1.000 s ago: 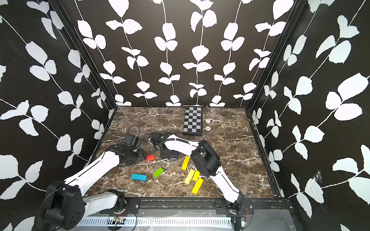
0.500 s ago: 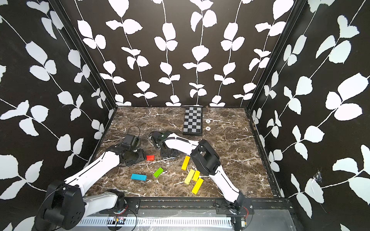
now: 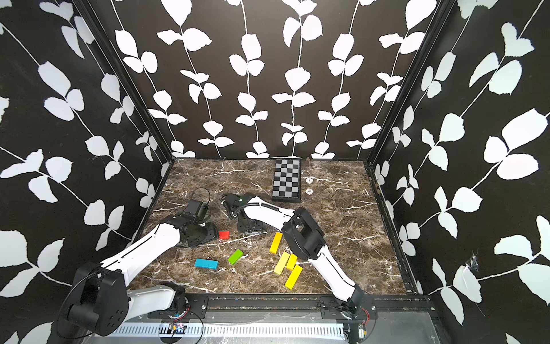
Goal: Assemble the letter h with building blocks
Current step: Assemble the building block at the center of the board, then pick up the building block from the center of the board.
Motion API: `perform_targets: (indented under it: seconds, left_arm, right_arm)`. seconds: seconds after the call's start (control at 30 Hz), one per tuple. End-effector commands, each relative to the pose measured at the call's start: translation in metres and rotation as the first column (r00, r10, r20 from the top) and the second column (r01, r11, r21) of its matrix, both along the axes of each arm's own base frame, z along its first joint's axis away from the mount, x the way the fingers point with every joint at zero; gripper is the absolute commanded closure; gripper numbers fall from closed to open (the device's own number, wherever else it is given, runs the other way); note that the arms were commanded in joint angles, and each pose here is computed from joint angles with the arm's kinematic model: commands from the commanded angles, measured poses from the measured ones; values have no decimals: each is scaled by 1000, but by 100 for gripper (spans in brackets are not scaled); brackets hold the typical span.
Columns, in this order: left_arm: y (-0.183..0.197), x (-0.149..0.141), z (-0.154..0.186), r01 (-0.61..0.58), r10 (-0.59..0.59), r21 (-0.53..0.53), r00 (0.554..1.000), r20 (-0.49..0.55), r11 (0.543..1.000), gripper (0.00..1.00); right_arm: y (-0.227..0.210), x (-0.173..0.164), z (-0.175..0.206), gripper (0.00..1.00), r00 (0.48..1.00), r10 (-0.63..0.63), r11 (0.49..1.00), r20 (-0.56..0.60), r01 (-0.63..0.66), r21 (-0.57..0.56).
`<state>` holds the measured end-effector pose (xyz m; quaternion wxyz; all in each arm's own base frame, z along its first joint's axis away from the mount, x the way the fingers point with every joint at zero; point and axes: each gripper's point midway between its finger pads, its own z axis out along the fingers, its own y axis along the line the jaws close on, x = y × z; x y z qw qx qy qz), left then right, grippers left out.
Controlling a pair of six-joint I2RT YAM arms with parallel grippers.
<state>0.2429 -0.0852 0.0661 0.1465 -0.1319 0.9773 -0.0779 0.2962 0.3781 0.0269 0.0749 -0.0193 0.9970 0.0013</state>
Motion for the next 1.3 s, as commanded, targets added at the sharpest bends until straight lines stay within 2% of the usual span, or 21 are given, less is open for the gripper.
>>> perform_targets:
  seconds: [0.0, 0.17, 0.33, 0.57, 0.7, 0.77, 0.87, 1.0, 1.27]
  left_arm:
    - [2, 0, -1, 8, -8, 9, 1000, -1, 1000, 27]
    - [2, -1, -1, 14, -14, 8, 1000, -7, 1000, 27]
    - [1, 0, 0, 14, -14, 6, 1000, -7, 1000, 27]
    - [6, -5, -6, -1, 2, 28, 1000, -27, 1000, 23]
    - [9, -5, -9, 0, 1, 46, 1000, -26, 999, 14]
    - [7, -2, -12, 8, -6, 48, 999, -34, 999, 2]
    - [0, 3, -17, 45, -41, 56, 997, -61, 997, 1]
    - [-11, 12, -22, 104, -97, 86, 992, -83, 991, 1]
    - [-28, 20, -30, 186, -171, 131, 979, -114, 974, 3]
  right_arm:
    - [-8, 2, -19, 48, 1000, -18, 999, -20, 17, -50]
    - [-6, 1, -20, 35, 1000, -20, 999, -24, 19, -35]
    - [-7, 1, -17, 28, 1000, -17, 999, -22, 16, -37]
    - [-1, 5, 24, 1, 997, 41, 999, 59, -40, -6]
    - [-2, 1, 56, 1, 991, 78, 997, 105, -78, -3]
    - [-1, -4, 76, 1, 984, 106, 994, 141, -108, 2]
    - [-4, -13, 107, 1, 970, 145, 988, 196, -151, 18]
    - [-34, -24, 130, 1, 963, 108, 992, 246, -120, 34]
    - [-100, -46, 128, 2, 968, 2, 998, 252, -19, 63]
